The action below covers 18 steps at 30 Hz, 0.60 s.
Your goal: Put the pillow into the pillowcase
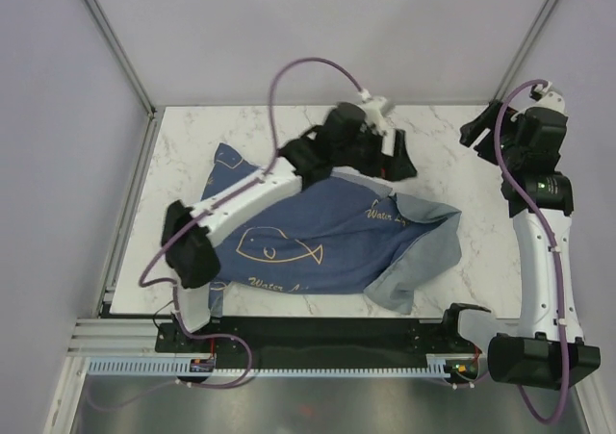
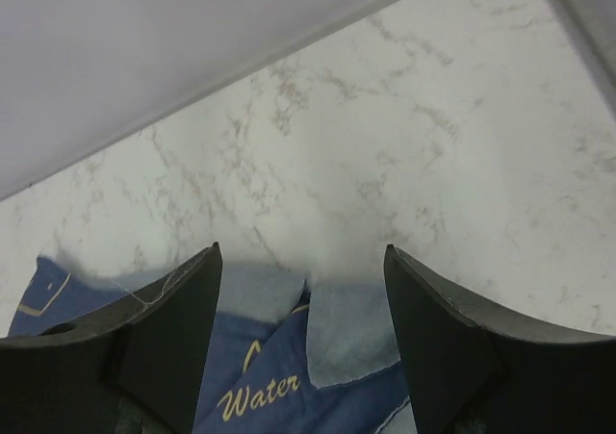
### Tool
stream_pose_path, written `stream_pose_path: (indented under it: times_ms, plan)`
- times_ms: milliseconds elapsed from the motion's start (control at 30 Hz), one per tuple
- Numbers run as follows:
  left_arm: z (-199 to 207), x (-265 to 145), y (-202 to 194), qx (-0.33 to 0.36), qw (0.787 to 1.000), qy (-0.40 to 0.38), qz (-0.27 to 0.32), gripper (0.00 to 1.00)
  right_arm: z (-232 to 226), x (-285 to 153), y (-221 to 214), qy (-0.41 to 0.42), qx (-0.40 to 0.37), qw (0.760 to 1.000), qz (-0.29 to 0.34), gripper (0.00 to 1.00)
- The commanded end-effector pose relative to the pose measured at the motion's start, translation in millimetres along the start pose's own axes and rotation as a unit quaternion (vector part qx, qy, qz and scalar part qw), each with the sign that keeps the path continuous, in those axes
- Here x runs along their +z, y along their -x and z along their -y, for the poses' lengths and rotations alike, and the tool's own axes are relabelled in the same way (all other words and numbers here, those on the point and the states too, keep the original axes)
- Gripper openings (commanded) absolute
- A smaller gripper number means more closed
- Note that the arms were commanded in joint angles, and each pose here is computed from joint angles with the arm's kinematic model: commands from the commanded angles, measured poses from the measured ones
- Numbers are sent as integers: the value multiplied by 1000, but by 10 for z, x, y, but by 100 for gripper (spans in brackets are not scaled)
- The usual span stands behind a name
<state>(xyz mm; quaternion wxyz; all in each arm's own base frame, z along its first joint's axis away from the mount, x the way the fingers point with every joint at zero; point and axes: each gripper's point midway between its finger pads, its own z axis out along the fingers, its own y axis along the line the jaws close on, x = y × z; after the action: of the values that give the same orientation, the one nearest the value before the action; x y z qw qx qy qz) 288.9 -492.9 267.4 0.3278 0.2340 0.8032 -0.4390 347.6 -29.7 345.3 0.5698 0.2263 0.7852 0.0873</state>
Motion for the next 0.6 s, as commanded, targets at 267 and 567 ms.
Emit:
stream_pose_path:
  times_ms: [267,567]
  plan:
    - [-1911,-2371,506,-172,963,184,96,100,-859,336,-1462,251,-20,945,-208,74]
    - [-2845,-2605,60,-239,916,308,94,98,-1113,590,-2251,288,-85,908,-292,72]
